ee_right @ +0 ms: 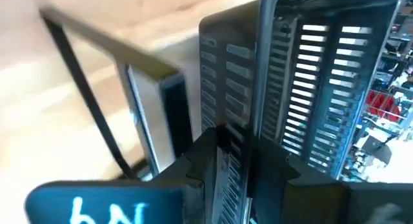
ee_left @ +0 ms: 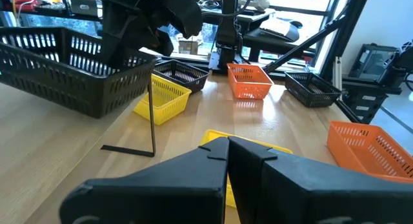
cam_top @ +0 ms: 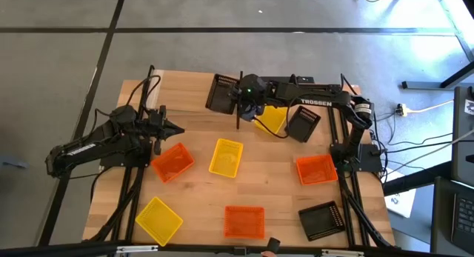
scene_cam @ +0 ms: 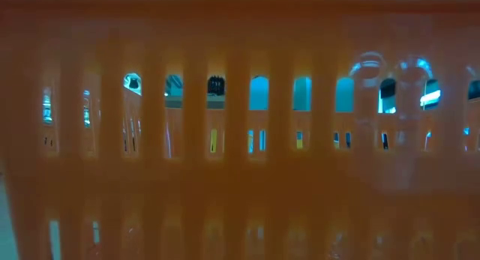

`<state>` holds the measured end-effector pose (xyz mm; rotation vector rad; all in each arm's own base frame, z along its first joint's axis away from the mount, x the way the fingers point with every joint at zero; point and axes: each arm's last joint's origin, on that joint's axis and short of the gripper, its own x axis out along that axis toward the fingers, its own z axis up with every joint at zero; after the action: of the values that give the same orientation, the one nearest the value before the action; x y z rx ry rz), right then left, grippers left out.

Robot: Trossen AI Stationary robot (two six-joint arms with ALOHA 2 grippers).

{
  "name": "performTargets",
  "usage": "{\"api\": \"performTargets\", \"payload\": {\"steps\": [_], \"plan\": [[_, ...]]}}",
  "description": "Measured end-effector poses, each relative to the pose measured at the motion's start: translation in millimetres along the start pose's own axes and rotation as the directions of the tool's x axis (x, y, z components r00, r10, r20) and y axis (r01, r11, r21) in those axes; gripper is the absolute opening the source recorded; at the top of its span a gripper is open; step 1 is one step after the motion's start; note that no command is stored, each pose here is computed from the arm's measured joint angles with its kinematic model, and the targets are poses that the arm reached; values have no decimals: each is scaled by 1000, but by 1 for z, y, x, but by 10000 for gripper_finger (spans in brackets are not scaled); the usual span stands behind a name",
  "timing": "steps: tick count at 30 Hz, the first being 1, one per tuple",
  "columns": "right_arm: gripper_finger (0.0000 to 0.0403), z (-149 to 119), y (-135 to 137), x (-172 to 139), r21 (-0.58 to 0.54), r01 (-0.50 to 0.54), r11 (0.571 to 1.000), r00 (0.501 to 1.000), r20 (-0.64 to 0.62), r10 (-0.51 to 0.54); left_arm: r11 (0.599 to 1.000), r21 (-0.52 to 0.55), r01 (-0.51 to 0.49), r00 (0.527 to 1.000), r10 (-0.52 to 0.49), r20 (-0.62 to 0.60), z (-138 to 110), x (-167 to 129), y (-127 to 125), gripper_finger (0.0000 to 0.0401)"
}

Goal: Stack baskets on shelf by color
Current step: Put the middle black basket on the shelf

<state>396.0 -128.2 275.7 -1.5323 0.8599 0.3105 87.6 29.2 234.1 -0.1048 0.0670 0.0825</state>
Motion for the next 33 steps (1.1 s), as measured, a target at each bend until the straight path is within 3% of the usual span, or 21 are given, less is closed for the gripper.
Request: {"api": "performTargets", "payload": {"steps": [10, 16, 20, 33], "plan": [[73, 0, -5, 0, 160, 46, 986, 999, 8, -47, 1000, 0, 0, 1000, 0, 0, 0, 0, 0, 0], [45, 0, -4, 0, 168, 35, 985, 999, 11, -38, 1000, 0, 0, 1000, 0, 0, 0, 0, 0, 0], [38, 0, -4, 0, 231, 38, 972, 999, 12, -42, 1000, 0, 0, 1000, 0, 0, 0, 0, 0, 0], [89, 2, -4, 0, 239, 32, 971, 996, 75, -51, 1000, 1, 1, 1000, -1, 0, 0, 0, 0, 0]]}}
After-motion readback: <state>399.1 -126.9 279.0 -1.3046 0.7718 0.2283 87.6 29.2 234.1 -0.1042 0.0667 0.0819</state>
